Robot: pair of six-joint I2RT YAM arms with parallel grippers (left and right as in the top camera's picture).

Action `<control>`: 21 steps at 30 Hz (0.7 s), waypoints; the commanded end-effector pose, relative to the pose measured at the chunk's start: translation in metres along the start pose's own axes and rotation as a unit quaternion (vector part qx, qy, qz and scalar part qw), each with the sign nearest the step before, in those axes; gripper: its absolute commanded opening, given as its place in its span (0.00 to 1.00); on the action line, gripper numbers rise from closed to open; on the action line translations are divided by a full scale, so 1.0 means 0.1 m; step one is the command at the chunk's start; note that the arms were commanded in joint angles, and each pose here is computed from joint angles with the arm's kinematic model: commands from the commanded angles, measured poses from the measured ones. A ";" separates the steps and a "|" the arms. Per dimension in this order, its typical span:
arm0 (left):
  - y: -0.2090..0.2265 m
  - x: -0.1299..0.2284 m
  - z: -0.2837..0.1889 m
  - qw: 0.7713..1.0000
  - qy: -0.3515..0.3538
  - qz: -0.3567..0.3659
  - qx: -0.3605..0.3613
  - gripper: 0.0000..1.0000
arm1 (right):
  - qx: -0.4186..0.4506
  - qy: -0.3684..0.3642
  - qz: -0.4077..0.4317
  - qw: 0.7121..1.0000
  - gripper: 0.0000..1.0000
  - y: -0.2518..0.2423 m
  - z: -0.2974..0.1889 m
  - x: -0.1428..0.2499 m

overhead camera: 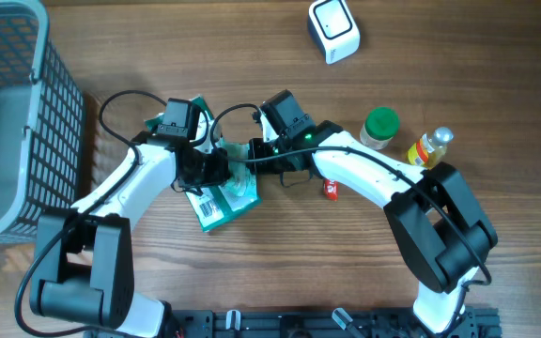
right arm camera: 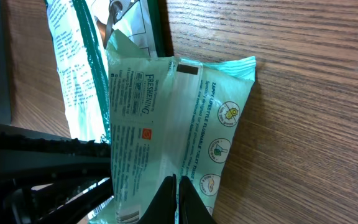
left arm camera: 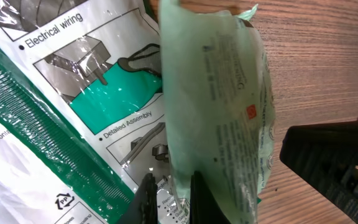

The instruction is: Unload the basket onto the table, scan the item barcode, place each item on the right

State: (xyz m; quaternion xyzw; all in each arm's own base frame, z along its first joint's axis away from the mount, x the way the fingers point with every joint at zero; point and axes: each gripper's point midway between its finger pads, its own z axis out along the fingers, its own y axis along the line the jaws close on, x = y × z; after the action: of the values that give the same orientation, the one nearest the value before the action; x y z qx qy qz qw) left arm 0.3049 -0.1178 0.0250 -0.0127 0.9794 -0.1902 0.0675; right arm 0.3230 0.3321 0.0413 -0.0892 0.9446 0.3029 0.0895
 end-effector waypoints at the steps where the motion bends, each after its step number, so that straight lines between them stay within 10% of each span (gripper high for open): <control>1: 0.12 0.03 0.00 0.999 -0.005 0.000 -0.034 0.04 | 0.010 -0.002 -0.006 1.000 0.04 -0.06 0.02 -0.01; 21: 1.14 0.13 -0.10 0.957 -0.053 -0.049 -0.281 0.04 | 0.112 -0.006 0.006 0.994 0.04 -0.42 0.22 0.10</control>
State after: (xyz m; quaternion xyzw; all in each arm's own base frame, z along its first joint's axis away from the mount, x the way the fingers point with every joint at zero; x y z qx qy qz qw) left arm 0.3048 -0.0424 0.0021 -0.0671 0.9904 0.0191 0.1194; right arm 0.3181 0.3264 0.0130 -0.0855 0.9616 0.2444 0.0906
